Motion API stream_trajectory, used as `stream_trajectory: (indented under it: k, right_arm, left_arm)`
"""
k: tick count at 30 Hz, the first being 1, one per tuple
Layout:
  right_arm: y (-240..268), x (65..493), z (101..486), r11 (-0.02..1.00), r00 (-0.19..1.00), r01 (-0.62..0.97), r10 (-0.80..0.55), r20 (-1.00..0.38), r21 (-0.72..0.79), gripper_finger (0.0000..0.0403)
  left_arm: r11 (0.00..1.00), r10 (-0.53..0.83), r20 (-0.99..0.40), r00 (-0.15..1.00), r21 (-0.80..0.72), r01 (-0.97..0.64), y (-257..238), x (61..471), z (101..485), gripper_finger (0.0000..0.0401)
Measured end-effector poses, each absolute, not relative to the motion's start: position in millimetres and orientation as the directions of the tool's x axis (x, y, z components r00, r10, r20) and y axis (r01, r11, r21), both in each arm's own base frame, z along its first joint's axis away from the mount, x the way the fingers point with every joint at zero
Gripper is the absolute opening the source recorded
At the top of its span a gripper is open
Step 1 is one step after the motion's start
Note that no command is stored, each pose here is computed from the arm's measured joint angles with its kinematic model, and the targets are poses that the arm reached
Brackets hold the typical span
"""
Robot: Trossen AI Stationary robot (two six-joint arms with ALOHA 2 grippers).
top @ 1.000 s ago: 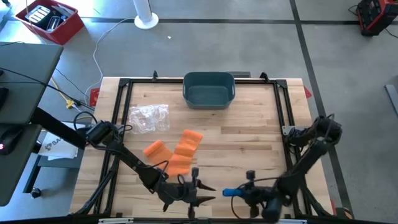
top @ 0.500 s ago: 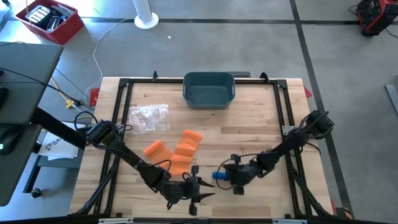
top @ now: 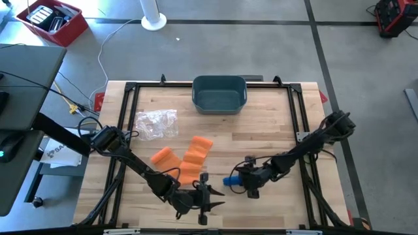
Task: Roll bandage
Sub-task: Roll the blue bandage, then put the rolled blue bandage into the right transparent zip bag
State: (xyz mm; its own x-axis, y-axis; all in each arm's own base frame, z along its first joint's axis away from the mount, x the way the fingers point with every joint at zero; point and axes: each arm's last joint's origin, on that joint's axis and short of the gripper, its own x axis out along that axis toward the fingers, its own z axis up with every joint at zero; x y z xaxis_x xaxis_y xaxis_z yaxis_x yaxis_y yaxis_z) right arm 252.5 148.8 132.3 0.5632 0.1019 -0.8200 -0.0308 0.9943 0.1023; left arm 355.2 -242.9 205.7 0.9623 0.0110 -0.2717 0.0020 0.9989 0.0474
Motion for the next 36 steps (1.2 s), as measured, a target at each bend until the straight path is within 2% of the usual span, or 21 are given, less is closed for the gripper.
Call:
stream_trajectory:
  k: [7,12,19,25,29,36]
  right_arm:
    - [154,235,161,0.997,0.677,0.074,-0.053,-0.734,-0.003,0.0209]
    - [163,228,162,0.998,0.676,0.058,-0.018,-0.736,0.028,0.0209]
    - [174,216,159,0.998,0.642,0.039,0.017,-0.767,0.055,0.0209]
    - [178,209,159,0.997,0.663,0.071,-0.048,-0.747,-0.001,0.0209]
    - [178,208,158,0.993,0.656,0.112,-0.055,-0.752,0.025,0.0209]
    - [176,210,157,0.995,0.664,0.099,-0.080,-0.744,-0.018,0.0209]
  left_arm:
    - [0.992,0.101,-0.347,0.933,-0.039,-0.122,-227,360,196,0.0113]
    - [0.979,0.129,-0.384,0.914,-0.096,-0.179,-219,363,192,0.0113]
    - [0.978,0.130,-0.383,0.915,-0.100,-0.181,-219,363,192,0.0113]
    - [0.978,0.130,-0.383,0.914,-0.101,-0.182,-218,363,192,0.0113]
    - [0.977,0.134,-0.383,0.914,-0.101,-0.186,-216,364,192,0.0113]
    - [0.974,0.135,-0.383,0.914,-0.120,-0.194,-216,365,192,0.0113]
